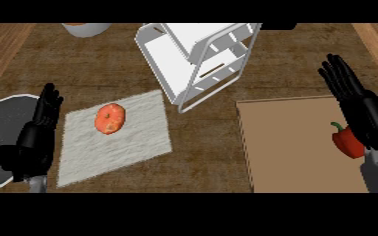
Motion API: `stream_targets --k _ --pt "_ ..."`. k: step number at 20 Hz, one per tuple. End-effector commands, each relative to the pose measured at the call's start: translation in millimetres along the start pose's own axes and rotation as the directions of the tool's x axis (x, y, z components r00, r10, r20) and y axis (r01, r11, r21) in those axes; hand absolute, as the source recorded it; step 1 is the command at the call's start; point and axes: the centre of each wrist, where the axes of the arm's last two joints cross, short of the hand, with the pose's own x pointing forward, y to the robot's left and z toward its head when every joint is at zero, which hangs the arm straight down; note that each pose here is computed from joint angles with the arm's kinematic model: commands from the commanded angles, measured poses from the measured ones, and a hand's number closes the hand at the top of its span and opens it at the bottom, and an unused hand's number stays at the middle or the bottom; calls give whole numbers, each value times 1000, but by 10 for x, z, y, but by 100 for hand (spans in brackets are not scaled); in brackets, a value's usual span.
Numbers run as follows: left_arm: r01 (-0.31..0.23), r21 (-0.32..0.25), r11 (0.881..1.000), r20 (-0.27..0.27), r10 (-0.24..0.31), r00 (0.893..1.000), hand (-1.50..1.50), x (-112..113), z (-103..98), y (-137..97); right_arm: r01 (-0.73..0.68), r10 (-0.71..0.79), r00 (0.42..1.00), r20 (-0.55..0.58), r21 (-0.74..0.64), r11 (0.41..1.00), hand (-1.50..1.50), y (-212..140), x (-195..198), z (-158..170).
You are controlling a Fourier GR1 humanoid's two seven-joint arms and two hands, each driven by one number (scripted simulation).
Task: Pick the bell pepper from the tray and place it in the tiered basket
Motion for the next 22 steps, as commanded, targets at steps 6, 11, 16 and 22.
stream_targets --k 6,11,16,22 --pt "-182 -264 947 -168 141 976 0 110 -32 -476 23 -38 914 405 40 999 150 -742 136 496" --pt "-241 -352 904 -236 163 958 0 164 -33 -620 67 91 964 248 -563 824 -150 -1064 -581 1216" --pt "-237 -376 896 -230 158 960 0 209 -253 -796 -187 275 924 266 -314 931 -150 -1114 -590 1553" --pt "-237 -358 903 -249 152 956 0 131 -253 -688 -552 584 812 16 -307 776 -150 -1190 -27 1787"
